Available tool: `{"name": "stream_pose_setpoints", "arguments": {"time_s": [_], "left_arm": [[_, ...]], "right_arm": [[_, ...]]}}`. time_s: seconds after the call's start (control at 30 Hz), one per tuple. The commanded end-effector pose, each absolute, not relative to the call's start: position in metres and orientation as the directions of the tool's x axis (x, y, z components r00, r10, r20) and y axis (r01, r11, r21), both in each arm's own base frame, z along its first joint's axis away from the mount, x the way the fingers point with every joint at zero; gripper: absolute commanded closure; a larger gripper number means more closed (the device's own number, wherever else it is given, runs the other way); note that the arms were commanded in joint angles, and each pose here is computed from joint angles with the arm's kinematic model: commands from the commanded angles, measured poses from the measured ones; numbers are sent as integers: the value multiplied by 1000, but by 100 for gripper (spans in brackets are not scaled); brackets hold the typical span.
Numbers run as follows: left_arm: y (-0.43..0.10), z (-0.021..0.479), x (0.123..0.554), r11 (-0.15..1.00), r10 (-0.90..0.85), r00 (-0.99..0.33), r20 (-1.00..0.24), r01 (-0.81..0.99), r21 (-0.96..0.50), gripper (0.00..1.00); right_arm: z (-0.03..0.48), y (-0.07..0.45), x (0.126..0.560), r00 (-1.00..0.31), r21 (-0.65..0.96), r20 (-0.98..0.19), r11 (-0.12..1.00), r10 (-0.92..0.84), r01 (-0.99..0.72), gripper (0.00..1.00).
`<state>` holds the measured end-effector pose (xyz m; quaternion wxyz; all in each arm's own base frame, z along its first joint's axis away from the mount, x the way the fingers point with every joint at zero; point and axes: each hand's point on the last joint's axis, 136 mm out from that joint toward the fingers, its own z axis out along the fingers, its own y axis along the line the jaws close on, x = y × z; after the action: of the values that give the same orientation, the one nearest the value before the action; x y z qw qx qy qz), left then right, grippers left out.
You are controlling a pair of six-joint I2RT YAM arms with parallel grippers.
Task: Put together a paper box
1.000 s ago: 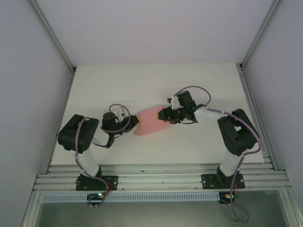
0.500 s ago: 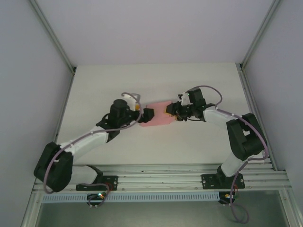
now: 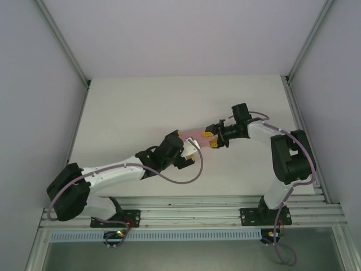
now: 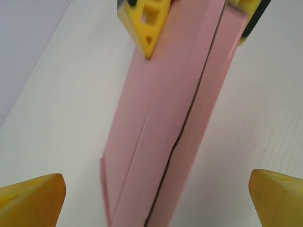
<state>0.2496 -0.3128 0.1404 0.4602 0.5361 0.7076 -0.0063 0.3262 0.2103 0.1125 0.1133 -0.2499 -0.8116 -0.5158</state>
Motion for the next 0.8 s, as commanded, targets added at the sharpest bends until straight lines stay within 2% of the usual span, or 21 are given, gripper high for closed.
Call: {"name": "stream_pose_setpoints", "arguments": {"time_s": [0.0,0.23,0.3,0.5,0.63,0.77], "left_arm": [[-308,157,275,386,825,61,-562,666,639,0],[-311,140,270,348,818,67,-572,734,583,0],[-313,140,269,352,803,66,-592,749,561,4],[-322,147,262,337,768,96,-633,780,527,32],[-323,152,263,340,760,108,-641,774,534,45],[-324,155,264,342,752,115,-649,774,533,56]], "right_arm": [[131,212,305,-812,751,536,309,229,583,68],[141,211,296,-801,753,564,273,202,599,68],[144,211,293,-800,752,569,273,189,599,68],[142,210,284,-794,737,581,296,180,607,65],[144,210,284,-800,744,571,298,181,598,64],[145,209,284,-809,750,557,304,189,588,50]]}}
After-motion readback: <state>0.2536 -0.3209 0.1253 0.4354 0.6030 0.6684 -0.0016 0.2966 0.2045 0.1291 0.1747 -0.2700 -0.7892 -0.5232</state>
